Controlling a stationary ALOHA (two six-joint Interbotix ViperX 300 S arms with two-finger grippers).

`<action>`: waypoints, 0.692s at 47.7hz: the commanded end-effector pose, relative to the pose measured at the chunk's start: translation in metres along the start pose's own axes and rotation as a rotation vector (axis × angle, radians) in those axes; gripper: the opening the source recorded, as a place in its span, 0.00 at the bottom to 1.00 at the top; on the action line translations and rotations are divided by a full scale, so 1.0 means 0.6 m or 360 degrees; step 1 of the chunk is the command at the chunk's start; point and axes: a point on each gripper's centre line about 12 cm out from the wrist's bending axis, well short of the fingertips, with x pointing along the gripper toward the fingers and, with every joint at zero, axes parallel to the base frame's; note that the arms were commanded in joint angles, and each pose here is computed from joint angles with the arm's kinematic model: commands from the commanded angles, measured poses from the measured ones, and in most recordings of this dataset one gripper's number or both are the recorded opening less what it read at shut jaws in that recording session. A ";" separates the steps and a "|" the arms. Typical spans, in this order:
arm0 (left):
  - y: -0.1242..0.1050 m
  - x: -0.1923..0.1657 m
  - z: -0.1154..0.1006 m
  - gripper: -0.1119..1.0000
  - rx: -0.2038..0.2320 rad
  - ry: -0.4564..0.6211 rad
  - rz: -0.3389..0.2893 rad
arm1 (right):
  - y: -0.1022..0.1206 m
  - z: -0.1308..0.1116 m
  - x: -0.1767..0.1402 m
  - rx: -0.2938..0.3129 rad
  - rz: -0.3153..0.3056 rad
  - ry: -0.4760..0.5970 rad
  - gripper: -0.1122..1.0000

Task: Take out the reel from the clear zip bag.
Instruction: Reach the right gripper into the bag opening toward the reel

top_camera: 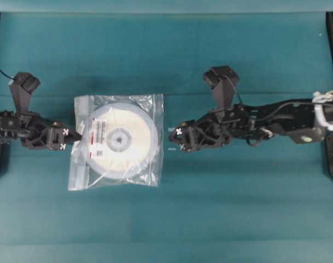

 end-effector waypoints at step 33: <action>-0.009 0.003 0.004 0.13 0.0010 -0.0009 -0.0020 | 0.015 0.012 0.051 0.0031 -0.0013 -0.0005 0.83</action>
